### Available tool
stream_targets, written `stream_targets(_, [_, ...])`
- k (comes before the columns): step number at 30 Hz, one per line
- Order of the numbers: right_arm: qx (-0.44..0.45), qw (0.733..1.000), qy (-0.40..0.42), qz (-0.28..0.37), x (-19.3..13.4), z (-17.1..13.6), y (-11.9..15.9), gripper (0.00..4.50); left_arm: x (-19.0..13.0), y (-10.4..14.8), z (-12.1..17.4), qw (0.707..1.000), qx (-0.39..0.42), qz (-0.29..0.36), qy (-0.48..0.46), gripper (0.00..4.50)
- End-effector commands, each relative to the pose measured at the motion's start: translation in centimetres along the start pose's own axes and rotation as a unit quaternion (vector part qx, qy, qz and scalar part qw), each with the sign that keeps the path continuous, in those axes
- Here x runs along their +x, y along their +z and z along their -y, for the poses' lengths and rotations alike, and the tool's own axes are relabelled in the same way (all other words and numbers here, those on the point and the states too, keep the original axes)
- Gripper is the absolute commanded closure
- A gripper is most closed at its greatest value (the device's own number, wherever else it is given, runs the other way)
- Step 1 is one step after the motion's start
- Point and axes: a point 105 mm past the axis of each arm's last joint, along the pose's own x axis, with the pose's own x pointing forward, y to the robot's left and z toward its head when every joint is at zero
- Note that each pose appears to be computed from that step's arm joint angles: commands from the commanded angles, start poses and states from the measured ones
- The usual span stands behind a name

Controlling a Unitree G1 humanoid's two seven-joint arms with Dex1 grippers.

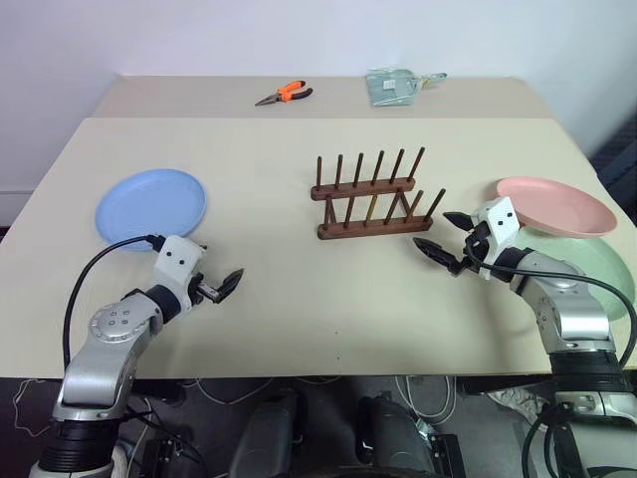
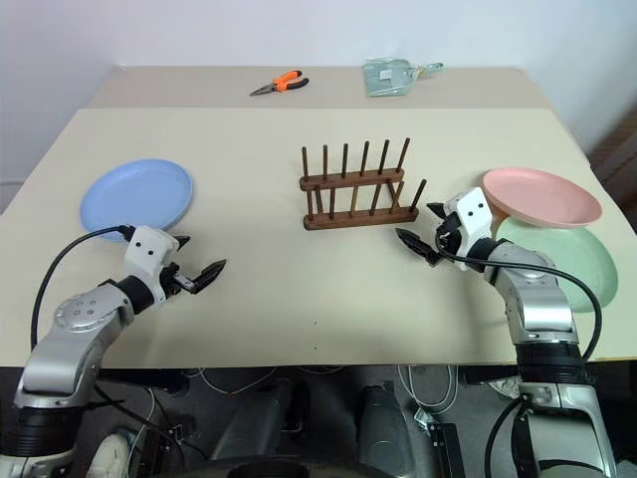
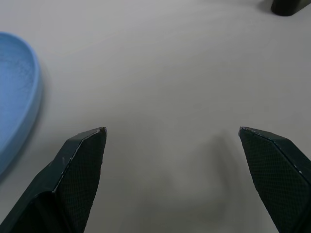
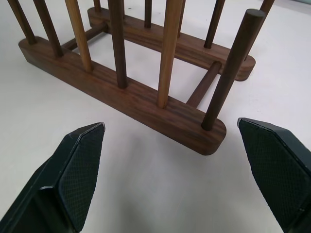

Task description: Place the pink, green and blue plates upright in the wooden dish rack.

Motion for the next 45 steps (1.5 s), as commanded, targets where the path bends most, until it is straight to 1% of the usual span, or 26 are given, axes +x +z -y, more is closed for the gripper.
stream_targets(1, [-0.026, 0.999, -0.001, 0.025, 0.4, 0.0, 1.7, 0.00, -0.1, 0.9, 0.4, 1.000, 0.015, 0.015, -0.005, 0.04])
stream_targets(6, [-0.040, 0.999, -0.003, 0.022, 0.3, -0.2, 1.8, 0.00, 0.4, 0.9, 1.0, 1.000, 0.012, 0.019, -0.017, 0.04])
stream_targets(11, [-0.032, 0.999, 0.029, 0.005, 0.0, -1.4, 1.2, 0.00, 1.5, 1.4, 2.2, 0.997, -0.009, 0.030, -0.069, 0.04])
stream_targets(14, [-0.036, 0.998, 0.055, 0.008, 0.0, -4.2, 1.2, 0.00, 4.6, 2.3, 4.4, 0.987, 0.028, 0.029, -0.158, 0.04])
stream_targets(17, [-0.034, 0.998, 0.055, 0.017, -0.1, -5.7, 1.5, 0.00, 7.0, 2.9, 4.8, 0.980, 0.035, 0.030, -0.194, 0.04])
stream_targets(20, [-0.030, 0.998, 0.040, 0.028, -0.4, -6.8, 2.0, 0.00, 9.6, 3.8, 6.0, 0.970, 0.047, 0.036, -0.236, 0.04])
stream_targets(23, [-0.029, 0.999, 0.021, 0.028, -1.1, -7.6, 1.9, 0.00, 11.8, 3.8, 7.3, 0.962, 0.058, 0.023, -0.268, 0.04])
stream_targets(26, [-0.025, 0.999, 0.007, 0.026, -1.7, -7.9, 1.8, 0.00, 13.3, 3.5, 8.1, 0.959, 0.059, 0.014, -0.276, 0.04])
stream_targets(28, [-0.025, 0.999, 0.005, 0.025, -2.0, -8.3, 1.8, 0.00, 13.8, 3.8, 8.8, 0.955, 0.052, 0.023, -0.291, 0.04])
stream_targets(29, [-0.025, 0.999, 0.004, 0.024, -2.0, -8.4, 1.9, 0.00, 14.0, 3.9, 9.2, 0.955, 0.046, 0.029, -0.293, 0.27])
stream_targets(31, [-0.025, 0.999, 0.006, 0.022, -2.0, -8.5, 1.8, 0.00, 14.5, 4.1, 9.6, 0.955, 0.040, 0.036, -0.291, 0.88])
stream_targets(32, [-0.026, 0.999, 0.009, 0.021, -1.9, -8.6, 1.7, 0.00, 14.6, 4.2, 9.8, 0.955, 0.038, 0.040, -0.291, 1.32])
stream_targets(34, [-0.030, 0.999, 0.014, 0.018, -1.7, -8.6, 1.6, 0.00, 14.7, 4.5, 10.2, 0.954, 0.034, 0.050, -0.294, 2.40])
stream_targets(35, [-0.031, 0.999, 0.017, 0.016, -1.5, -8.7, 1.5, 0.00, 14.7, 4.5, 10.4, 0.954, 0.033, 0.052, -0.294, 2.87])
stream_targets(36, [-0.032, 0.999, 0.020, 0.015, -1.4, -8.7, 1.5, 0.00, 14.7, 4.5, 10.5, 0.953, 0.034, 0.054, -0.295, 3.45])
stream_targets(37, [-0.033, 0.999, 0.021, 0.015, -1.4, -8.7, 1.4, 0.00, 14.7, 4.4, 10.6, 0.953, 0.035, 0.054, -0.296, 3.71])
stream_targets(42, [-0.042, 0.999, 0.030, 0.009, -1.1, -8.6, 1.3, 0.00, 13.2, 4.6, 11.2, 0.941, 0.054, 0.078, -0.326, 3.77])
stream_targets(45, [-0.047, 0.998, 0.039, -0.015, -2.2, -7.8, 0.8, 0.00, 10.7, 4.5, 11.6, 0.915, 0.102, 0.092, -0.378, 3.77])
